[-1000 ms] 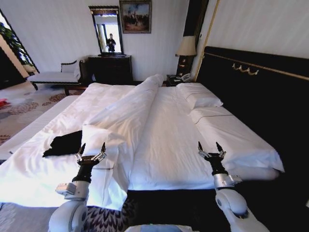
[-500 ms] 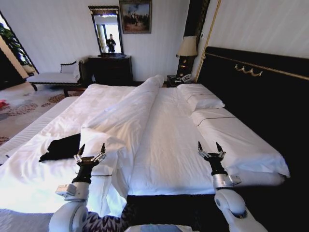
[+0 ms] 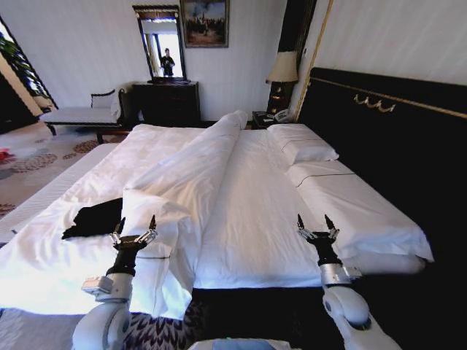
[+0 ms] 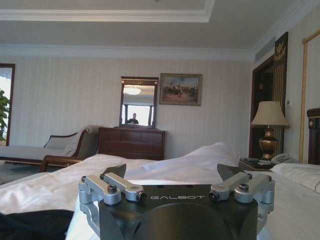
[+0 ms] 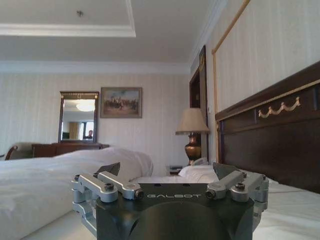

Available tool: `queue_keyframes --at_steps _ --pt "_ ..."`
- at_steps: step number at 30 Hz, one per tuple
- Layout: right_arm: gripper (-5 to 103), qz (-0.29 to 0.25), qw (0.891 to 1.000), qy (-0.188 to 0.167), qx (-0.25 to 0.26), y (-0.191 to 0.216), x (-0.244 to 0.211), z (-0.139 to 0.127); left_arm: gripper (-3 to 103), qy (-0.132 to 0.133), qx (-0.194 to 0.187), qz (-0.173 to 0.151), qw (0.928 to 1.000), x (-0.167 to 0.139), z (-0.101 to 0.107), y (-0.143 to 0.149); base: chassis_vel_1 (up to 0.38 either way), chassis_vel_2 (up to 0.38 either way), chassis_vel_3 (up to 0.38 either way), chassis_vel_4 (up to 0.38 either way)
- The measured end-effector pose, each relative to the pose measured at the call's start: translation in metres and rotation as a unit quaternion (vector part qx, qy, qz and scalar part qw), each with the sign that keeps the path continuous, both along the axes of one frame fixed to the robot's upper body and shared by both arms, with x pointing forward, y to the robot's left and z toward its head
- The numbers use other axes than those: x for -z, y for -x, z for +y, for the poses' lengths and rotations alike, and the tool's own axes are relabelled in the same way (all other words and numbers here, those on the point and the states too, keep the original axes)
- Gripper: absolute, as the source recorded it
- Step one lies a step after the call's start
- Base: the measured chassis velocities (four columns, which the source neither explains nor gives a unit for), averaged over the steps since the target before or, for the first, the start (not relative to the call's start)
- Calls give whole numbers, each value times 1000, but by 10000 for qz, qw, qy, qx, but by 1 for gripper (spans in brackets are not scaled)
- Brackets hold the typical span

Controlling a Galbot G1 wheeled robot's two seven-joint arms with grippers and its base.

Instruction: Fold the clothes on the bed.

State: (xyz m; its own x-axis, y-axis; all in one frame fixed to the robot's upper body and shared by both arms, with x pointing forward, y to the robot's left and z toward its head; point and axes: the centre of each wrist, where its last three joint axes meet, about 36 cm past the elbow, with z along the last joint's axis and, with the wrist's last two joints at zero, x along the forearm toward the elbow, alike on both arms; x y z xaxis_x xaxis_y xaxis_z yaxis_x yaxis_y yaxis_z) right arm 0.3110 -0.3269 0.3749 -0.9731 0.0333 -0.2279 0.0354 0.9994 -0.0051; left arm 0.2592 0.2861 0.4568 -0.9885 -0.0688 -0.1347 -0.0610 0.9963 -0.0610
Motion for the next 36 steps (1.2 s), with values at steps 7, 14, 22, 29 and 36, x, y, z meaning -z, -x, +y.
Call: queue_keyframes --at_steps 7,14,22,29,36 --pt "100 -125 9999 63 -24 -1 6 1 100 -12 -29 -57 10000 -5 0 2 115 -120 -148 105" --pt "100 -137 9993 349 -85 2 4 0 100 51 -84 -174 9998 -14 -4 8 0 0 0 0" --pt "100 -92 9991 412 -5 10 15 3 100 90 -179 -121 9997 -10 -5 11 30 23 -30 -22" --pt "100 -64 9991 406 35 13 22 5 100 111 -182 -154 9997 -13 -8 14 151 147 -146 -145" --pt "100 -60 9992 405 41 15 27 6 100 85 -149 -187 9997 -17 -7 15 211 294 -202 -303"
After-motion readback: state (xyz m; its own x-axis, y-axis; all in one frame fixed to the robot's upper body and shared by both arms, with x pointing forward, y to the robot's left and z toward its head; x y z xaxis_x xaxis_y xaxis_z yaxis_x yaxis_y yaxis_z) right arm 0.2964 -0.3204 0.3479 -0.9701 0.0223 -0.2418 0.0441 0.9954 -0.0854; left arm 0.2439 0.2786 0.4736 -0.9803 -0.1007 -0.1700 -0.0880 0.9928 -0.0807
